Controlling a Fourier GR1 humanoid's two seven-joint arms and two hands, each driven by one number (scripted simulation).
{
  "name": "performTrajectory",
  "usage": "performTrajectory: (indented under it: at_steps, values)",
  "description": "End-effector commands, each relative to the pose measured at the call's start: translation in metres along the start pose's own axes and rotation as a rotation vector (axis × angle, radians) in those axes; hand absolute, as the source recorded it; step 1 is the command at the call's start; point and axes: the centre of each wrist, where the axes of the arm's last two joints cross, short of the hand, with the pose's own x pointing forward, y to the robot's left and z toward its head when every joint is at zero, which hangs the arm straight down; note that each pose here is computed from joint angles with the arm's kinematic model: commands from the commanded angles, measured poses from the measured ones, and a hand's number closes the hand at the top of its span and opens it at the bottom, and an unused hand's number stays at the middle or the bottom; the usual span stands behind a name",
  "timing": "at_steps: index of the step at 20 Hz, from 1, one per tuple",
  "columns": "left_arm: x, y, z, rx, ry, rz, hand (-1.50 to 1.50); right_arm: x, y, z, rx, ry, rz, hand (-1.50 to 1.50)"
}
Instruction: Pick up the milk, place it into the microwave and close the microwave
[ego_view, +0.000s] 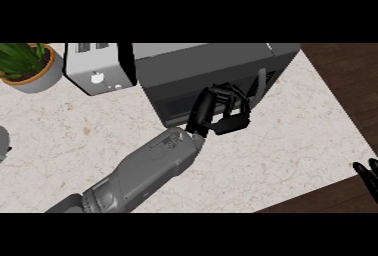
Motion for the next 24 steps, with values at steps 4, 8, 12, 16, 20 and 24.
performTrajectory:
  at_steps: [4, 8, 12, 16, 20, 24]
  values:
    - [0.0, 0.016, -0.016, 0.117, -0.023, -0.019, 1.5, 0.007, -0.002, -0.005, 0.064, -0.007, -0.006, -1.5]
    - [-0.003, 0.016, -0.014, 0.126, -0.029, 0.001, 1.5, 0.011, 0.004, -0.011, 0.105, -0.032, -0.029, -1.5]
    - [-0.006, 0.017, -0.013, 0.139, -0.046, -0.011, 1.5, 0.012, 0.006, -0.013, 0.123, -0.029, -0.041, -1.5]
    - [-0.002, 0.017, -0.017, 0.156, -0.062, 0.0, 1.5, 0.013, 0.005, -0.012, 0.14, -0.011, -0.043, -1.5]
    - [-0.006, 0.018, -0.015, 0.156, -0.074, -0.009, 1.5, 0.017, 0.006, -0.014, 0.152, -0.01, -0.044, -1.5]
    - [-0.007, 0.017, -0.013, 0.162, -0.084, -0.003, 1.5, 0.019, 0.006, -0.017, 0.174, -0.011, -0.039, -1.5]
